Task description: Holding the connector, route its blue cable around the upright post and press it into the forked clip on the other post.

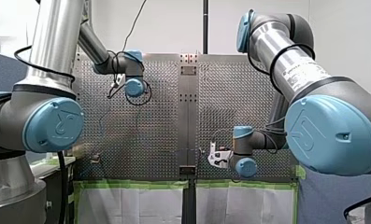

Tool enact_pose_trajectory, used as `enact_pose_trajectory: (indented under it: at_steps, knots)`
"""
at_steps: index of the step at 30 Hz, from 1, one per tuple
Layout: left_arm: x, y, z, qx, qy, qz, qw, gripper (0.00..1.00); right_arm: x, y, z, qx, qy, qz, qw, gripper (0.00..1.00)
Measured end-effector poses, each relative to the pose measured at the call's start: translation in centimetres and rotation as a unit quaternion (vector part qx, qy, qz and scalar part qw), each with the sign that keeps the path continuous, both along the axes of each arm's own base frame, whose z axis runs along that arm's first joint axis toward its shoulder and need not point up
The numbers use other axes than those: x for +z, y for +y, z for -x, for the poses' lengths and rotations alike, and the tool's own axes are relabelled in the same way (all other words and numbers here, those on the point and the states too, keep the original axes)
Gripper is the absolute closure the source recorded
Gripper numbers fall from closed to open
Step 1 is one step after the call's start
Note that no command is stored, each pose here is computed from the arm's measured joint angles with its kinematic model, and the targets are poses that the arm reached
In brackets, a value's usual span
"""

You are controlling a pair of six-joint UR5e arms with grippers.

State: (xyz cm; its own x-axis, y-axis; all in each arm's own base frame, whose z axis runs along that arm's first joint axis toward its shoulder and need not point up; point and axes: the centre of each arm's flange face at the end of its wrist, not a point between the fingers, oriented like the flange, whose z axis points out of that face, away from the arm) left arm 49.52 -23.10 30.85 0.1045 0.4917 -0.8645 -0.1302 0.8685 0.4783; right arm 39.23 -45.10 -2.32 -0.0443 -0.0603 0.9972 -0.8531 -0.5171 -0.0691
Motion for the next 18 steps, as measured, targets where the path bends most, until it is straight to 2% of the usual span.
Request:
enact_pose_trajectory:
  at_steps: [10,13,18]
  knots:
    - [-0.6,-0.7,0.6,0.002,0.012,-0.01,0.9999,0.0,0.0,0.1,-0.1,0.001,0.0,0.0,1.0,1.0]
    - [-1.6,-1.0,0.7,0.006,0.027,-0.02,0.9994,0.0,0.0,0.2,-0.2,0.002,0.0,0.0,1.0,1.0]
    - [-3.9,-1.7,1.0,0.016,0.058,-0.045,0.9972,0.0,-0.1,0.2,-0.2,0.003,0.001,0.0,1.0,1.0]
